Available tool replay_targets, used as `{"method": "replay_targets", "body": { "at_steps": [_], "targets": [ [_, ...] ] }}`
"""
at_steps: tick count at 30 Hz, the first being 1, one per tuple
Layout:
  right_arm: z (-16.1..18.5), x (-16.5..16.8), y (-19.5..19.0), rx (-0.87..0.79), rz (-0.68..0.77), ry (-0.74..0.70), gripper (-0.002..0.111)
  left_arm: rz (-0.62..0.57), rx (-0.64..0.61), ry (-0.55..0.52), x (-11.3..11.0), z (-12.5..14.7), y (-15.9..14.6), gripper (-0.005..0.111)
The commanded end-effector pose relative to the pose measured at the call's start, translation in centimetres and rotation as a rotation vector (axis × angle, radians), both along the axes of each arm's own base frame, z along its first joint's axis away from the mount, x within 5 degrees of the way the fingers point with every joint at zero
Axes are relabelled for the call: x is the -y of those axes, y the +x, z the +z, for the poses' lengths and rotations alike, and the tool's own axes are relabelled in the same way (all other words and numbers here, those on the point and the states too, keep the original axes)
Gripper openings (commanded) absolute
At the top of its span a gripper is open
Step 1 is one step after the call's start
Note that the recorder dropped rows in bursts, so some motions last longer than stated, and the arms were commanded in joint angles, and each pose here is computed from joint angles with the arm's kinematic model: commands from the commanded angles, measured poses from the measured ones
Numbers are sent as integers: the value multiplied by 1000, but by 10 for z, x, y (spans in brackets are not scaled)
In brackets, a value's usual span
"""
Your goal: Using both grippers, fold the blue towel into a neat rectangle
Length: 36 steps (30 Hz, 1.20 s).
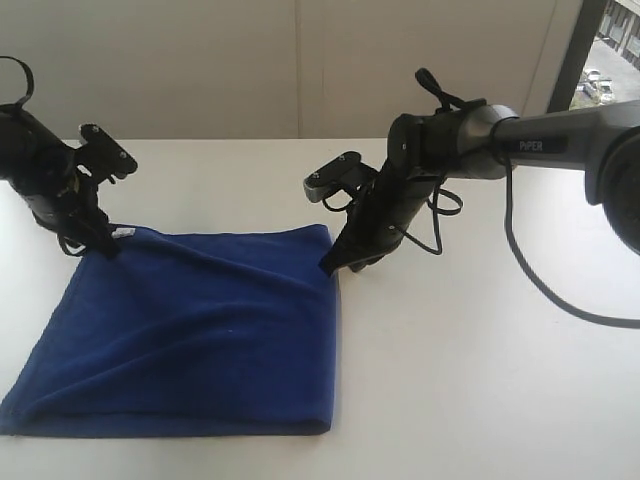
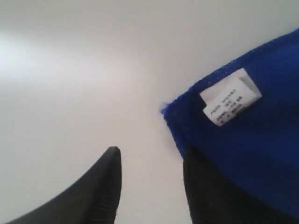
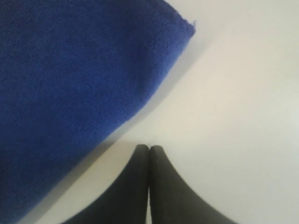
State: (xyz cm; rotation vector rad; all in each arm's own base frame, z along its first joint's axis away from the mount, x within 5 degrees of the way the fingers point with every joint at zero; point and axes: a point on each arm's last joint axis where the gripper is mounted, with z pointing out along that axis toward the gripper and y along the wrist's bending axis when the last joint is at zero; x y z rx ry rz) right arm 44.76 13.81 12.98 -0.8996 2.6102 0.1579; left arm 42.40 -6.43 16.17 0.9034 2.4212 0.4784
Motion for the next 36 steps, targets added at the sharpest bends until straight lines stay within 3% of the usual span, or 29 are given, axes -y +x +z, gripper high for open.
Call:
{"method": "replay_targets", "body": {
  "at_steps": [1,9,14,16,19,21,24,29,36],
  "targets": [
    [14,3,5,78,12,-10,0,74,10,11,-8,27,-8,48],
    [64,9,5,229,-22,-26,0,219,13,-56,-14,69,-28,48],
    [78,1,-17,79,56,20,0,301,-84,-165,-10,78,-45,48],
    [74,-10,-31,-23,157,65,0,255,-154,-204,-4,77,-52,47],
    [62,-28,-46,-98,199,116,0,145,-275,-311,9,73,-65,35],
    [49,-40,-56,-108,228,102,0,86,-322,-337,14,67,-71,20],
    [32,-56,-72,-125,279,63,0,101,-374,-331,12,60,-80,0],
    [15,-58,-80,-150,255,24,0,113,-397,-338,9,58,-98,0],
    [-5,-46,-86,-188,217,-77,0,115,-337,-402,6,75,-130,0]
  ]
}}
